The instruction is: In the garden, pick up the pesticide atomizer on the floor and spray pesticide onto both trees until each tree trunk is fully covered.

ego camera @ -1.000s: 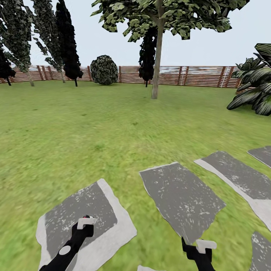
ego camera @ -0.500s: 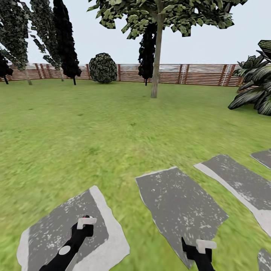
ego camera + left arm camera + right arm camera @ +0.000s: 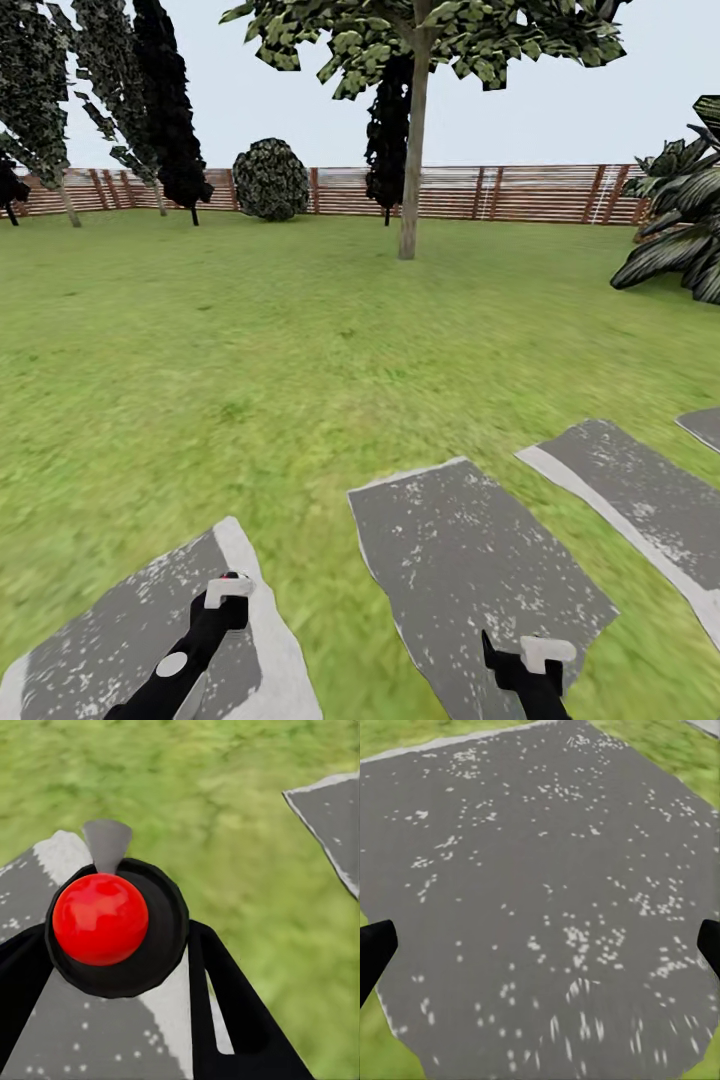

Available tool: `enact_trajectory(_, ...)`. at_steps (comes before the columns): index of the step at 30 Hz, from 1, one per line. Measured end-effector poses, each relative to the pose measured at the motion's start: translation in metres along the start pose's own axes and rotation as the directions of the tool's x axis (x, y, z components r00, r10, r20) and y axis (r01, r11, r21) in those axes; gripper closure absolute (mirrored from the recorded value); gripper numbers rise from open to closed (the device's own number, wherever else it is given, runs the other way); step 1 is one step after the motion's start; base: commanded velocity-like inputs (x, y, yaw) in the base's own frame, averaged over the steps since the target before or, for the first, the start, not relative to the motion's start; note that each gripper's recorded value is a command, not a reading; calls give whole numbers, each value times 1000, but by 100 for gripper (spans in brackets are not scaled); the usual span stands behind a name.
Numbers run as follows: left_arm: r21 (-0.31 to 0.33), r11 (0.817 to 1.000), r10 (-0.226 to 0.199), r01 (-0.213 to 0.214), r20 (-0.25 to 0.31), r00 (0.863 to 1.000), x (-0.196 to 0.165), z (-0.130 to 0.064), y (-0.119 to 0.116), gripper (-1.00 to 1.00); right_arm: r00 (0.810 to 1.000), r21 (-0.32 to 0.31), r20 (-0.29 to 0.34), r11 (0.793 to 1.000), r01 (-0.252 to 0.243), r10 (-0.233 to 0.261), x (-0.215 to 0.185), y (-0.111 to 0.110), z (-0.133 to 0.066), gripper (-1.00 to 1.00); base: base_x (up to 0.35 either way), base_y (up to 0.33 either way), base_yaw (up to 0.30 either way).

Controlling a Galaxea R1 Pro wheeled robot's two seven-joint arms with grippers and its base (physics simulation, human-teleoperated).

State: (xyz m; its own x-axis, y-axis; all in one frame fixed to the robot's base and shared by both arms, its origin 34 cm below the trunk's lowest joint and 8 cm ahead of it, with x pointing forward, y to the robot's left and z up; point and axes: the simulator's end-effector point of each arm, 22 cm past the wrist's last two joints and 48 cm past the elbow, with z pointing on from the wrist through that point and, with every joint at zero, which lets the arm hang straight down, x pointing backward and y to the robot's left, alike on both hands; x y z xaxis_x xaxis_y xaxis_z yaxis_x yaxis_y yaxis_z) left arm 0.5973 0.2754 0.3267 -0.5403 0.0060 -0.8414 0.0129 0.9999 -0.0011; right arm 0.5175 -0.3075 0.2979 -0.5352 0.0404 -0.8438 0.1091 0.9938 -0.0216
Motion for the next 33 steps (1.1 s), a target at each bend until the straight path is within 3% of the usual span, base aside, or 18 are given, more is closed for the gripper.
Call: enact_trajectory(33, -1, 1000, -1, 1, 1, 1000, 0, 0, 0, 100, 1000, 0, 0, 1000, 0, 0, 0, 0, 0, -100, 338, -10, 0)
